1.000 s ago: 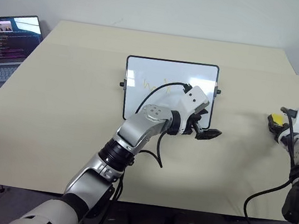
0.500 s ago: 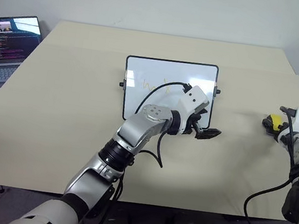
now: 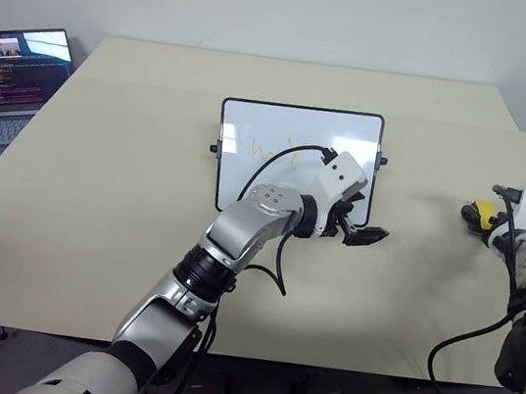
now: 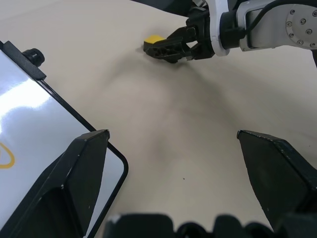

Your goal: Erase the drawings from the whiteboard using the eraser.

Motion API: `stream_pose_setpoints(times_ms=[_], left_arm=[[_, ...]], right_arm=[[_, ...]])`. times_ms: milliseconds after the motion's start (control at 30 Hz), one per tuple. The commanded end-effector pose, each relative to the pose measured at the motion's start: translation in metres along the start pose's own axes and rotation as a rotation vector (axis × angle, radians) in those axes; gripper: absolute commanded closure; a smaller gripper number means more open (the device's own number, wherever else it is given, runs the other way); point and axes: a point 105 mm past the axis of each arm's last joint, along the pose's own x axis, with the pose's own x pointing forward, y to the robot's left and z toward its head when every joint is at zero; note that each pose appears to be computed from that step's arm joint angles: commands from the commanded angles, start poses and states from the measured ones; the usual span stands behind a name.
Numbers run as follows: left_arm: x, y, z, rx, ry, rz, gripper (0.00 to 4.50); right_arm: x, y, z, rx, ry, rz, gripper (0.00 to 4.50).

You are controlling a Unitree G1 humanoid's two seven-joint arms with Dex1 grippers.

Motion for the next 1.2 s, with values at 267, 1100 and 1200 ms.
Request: stream_pose_setpoints(times_ms=[267,1100,1200], left_arm=[[-0.001,-0.007,0.014,0.042,-0.05,-0.018,0.0],[-0.151,0.096,0.019,0.079,-0.078,0.509,0.0],[-0.186,0.101,0.01,0.064,-0.041,0.59,0.0]], right_arm=[[-0.002,-0.001,0.023,-0.003,-0.075,-0.007,2.9],[-0.073,0.119,0.159,-0.165,-0.548,0.325,3.53],[-0.089,0.157,0.169,-0.206,-0.606,0.439,3.53]])
